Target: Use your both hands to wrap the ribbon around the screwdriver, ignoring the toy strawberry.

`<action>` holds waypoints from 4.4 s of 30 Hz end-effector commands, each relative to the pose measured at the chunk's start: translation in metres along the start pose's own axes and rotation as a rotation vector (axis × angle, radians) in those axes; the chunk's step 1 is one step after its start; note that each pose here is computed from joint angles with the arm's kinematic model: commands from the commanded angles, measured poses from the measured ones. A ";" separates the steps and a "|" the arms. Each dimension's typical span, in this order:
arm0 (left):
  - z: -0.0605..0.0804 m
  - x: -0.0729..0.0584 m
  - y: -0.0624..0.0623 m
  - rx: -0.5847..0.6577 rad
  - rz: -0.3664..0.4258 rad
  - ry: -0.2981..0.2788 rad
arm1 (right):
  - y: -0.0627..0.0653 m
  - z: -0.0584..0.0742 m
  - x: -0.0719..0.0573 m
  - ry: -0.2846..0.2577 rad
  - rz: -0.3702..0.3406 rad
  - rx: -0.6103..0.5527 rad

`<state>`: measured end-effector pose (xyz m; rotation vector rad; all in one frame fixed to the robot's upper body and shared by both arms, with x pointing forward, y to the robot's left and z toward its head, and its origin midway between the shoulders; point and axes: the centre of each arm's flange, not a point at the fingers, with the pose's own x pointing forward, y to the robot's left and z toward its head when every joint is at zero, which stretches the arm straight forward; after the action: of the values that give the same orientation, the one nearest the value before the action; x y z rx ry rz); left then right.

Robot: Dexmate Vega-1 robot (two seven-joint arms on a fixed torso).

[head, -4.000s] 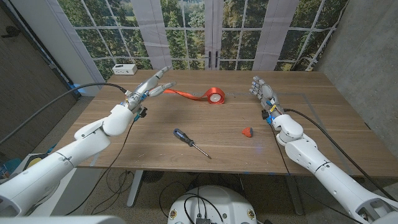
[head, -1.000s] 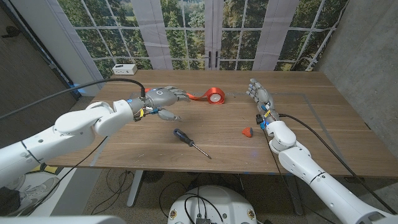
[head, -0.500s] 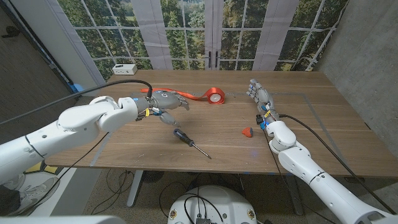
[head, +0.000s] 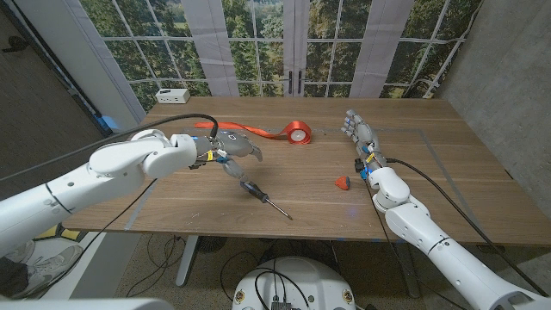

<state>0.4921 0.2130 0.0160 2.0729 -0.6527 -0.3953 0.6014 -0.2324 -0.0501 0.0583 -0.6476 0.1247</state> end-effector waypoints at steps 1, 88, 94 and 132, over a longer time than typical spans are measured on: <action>0.001 0.011 -0.006 -0.016 -0.085 -0.023 | -0.001 -0.001 0.001 0.004 -0.004 0.001; 0.039 0.032 -0.073 0.056 0.084 -0.044 | 0.002 -0.015 0.003 0.037 -0.009 0.006; 0.037 0.037 -0.080 0.001 0.049 -0.060 | 0.001 -0.012 0.003 0.036 -0.014 -0.008; -0.003 -0.003 -0.039 -0.082 0.427 0.210 | 0.009 0.011 0.017 0.044 0.044 -0.139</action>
<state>0.5135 0.2231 -0.0334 1.8530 -0.8973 -0.0647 0.6073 -0.2282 -0.0435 -0.0105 -0.6200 0.1153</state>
